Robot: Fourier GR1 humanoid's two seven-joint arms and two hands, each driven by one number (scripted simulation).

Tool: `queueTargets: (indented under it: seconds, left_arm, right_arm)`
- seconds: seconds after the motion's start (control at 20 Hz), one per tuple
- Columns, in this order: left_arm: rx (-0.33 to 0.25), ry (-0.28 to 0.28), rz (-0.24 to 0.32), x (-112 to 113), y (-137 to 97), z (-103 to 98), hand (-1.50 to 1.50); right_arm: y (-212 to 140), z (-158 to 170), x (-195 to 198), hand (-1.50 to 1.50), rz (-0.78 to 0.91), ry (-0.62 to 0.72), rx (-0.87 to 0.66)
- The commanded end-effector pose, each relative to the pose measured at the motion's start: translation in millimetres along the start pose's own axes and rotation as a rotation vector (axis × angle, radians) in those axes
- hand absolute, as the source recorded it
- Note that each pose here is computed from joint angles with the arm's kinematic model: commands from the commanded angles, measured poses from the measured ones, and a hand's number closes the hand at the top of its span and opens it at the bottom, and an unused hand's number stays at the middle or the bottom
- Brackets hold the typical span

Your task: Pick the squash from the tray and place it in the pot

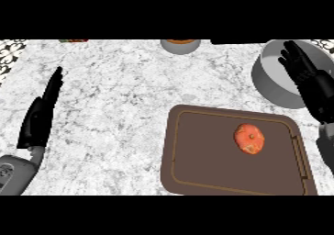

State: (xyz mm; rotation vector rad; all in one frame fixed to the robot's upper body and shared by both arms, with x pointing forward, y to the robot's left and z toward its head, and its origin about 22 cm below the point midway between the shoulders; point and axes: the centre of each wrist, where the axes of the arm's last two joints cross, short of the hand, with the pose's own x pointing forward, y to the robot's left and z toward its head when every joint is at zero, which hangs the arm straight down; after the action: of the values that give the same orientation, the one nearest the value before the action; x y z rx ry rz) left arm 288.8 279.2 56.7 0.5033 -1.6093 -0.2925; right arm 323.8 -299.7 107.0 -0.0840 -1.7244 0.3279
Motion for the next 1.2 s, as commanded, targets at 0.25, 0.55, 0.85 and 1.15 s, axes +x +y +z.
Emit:
queueTargets:
  seconds: [0.25,0.55,0.85,1.15]
  left_arm:
    - [0.1,0.228,0.009,-47,32,32,0.0]
    - [0.047,0.301,0.071,-64,38,52,0.0]
    - [0.023,0.271,0.109,-72,24,62,0.0]
    - [0.007,0.246,0.102,-51,25,53,0.0]
  right_arm:
    - [-42,106,-91,1.5,-0.073,0.579,-0.563]
    - [-32,147,-75,-1.5,0.59,0.268,-0.677]
    - [24,183,-21,-1.5,0.548,0.282,-0.629]
    - [29,160,18,-1.5,0.627,0.47,-0.475]
